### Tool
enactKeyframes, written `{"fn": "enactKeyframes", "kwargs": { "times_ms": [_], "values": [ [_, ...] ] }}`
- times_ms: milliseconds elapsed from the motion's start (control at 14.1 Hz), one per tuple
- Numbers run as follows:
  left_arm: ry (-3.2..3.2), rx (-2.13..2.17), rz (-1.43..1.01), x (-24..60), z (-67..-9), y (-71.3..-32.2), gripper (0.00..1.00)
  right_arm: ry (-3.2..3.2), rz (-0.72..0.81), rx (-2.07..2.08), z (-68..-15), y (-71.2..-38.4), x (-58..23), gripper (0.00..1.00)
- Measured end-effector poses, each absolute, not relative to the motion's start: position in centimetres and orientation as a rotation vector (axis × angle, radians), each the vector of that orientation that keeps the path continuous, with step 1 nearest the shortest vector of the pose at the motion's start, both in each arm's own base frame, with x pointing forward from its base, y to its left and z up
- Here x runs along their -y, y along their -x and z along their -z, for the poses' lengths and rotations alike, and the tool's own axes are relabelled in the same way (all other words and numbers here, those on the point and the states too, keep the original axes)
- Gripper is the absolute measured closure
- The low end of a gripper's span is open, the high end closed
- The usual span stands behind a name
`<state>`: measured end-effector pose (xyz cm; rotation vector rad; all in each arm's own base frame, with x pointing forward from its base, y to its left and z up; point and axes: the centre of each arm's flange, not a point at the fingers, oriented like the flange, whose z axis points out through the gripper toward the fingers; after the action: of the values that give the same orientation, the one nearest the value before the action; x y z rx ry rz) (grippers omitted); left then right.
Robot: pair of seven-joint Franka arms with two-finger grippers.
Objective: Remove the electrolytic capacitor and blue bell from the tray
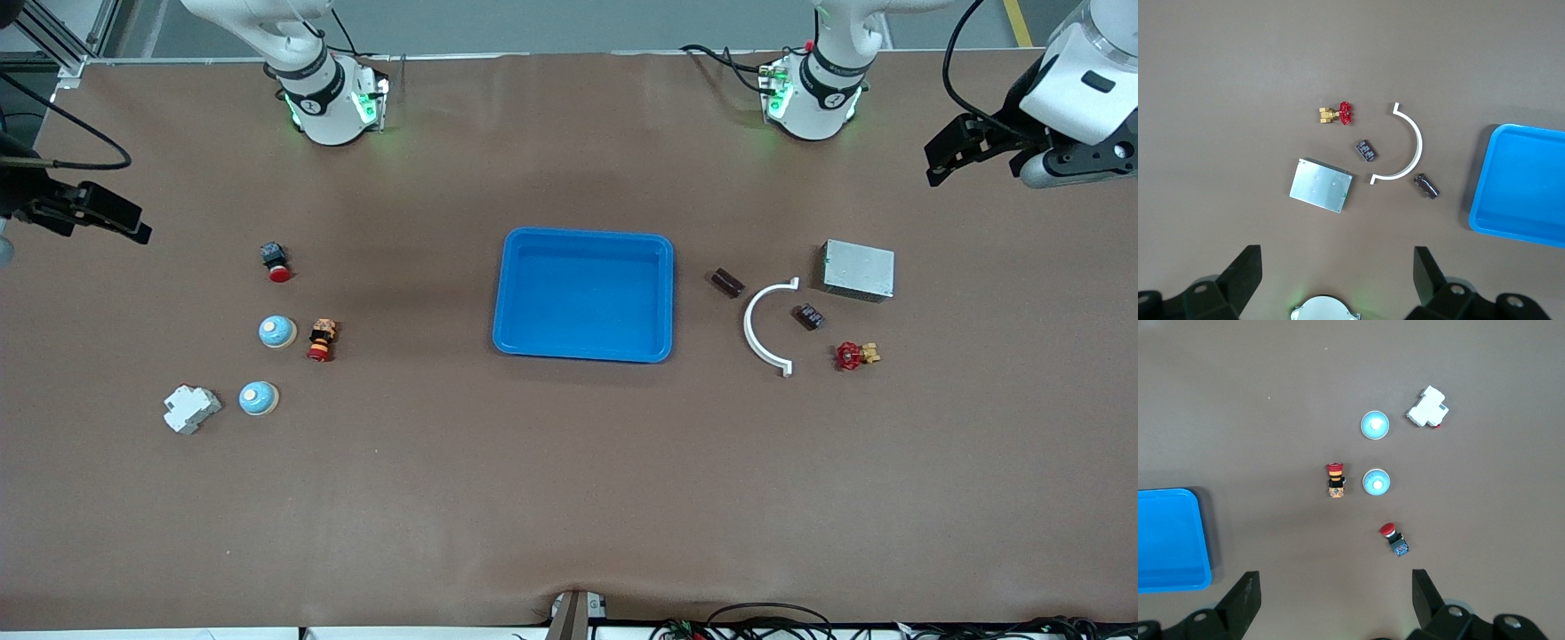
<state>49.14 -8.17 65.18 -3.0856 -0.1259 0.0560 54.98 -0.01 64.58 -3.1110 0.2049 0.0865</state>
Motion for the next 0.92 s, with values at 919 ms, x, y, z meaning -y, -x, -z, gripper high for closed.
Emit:
{"fn": "enactKeyframes", "kwargs": {
  "times_ms": [919],
  "values": [
    [3.087,0.127,-0.047,8.11,-65.13,-49.26,0.00,3.112,-0.058,-0.169,-65.71,-54.29,-0.04,0.00]
  ]
}}
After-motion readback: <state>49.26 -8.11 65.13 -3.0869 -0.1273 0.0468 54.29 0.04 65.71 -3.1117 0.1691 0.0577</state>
